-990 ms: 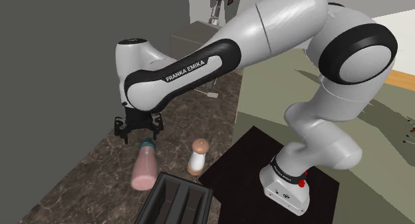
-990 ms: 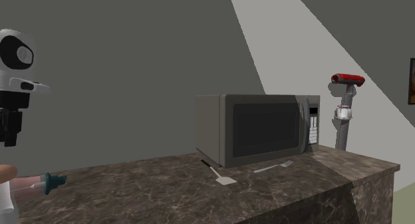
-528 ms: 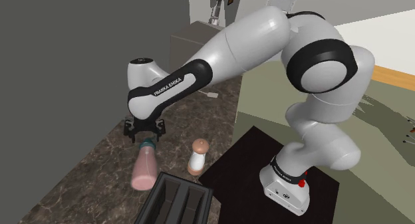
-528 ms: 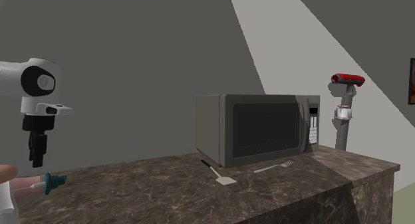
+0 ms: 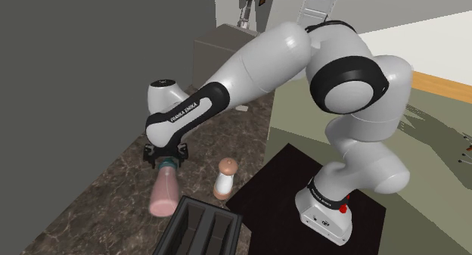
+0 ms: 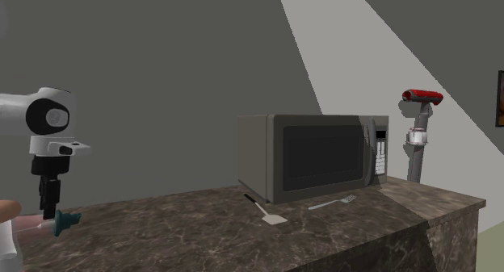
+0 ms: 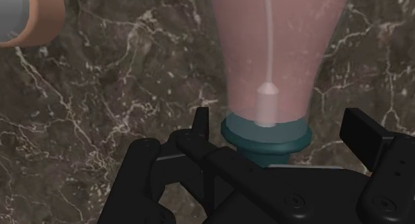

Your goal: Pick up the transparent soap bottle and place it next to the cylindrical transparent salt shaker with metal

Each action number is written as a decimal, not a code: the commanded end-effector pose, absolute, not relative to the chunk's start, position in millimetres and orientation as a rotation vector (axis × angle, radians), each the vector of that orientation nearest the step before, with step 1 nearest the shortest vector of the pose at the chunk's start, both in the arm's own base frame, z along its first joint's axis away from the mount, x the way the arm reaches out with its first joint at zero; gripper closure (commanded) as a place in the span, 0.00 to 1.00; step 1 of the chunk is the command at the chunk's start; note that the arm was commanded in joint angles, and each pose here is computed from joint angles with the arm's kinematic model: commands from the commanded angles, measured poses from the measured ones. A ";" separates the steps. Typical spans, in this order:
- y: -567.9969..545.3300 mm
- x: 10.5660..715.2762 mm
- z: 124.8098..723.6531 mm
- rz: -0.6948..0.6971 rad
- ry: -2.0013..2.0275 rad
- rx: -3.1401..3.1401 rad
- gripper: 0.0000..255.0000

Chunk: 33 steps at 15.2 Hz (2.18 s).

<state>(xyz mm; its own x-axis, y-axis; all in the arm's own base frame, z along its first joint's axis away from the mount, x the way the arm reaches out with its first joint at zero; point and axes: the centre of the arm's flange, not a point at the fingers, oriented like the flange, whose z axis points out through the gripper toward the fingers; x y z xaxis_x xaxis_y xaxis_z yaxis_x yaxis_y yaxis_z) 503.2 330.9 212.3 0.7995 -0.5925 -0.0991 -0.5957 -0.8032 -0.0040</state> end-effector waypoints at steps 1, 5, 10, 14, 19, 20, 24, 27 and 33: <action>333.5 501.9 203.5 0.144 0.974 -2.946 0.00; 333.5 501.9 203.5 0.144 0.974 -2.946 0.00; 333.5 502.0 203.6 0.144 0.974 -2.946 1.00; 333.4 501.7 203.6 0.144 0.974 -2.946 1.00; 333.5 501.9 208.8 0.144 0.974 -2.946 1.00; 333.5 501.9 214.1 0.144 0.974 -2.946 1.00; 333.5 501.9 235.2 0.144 0.974 -2.946 1.00; 333.5 501.9 251.0 0.144 0.974 -2.946 1.00; 333.5 501.9 282.7 0.144 0.974 -2.946 1.00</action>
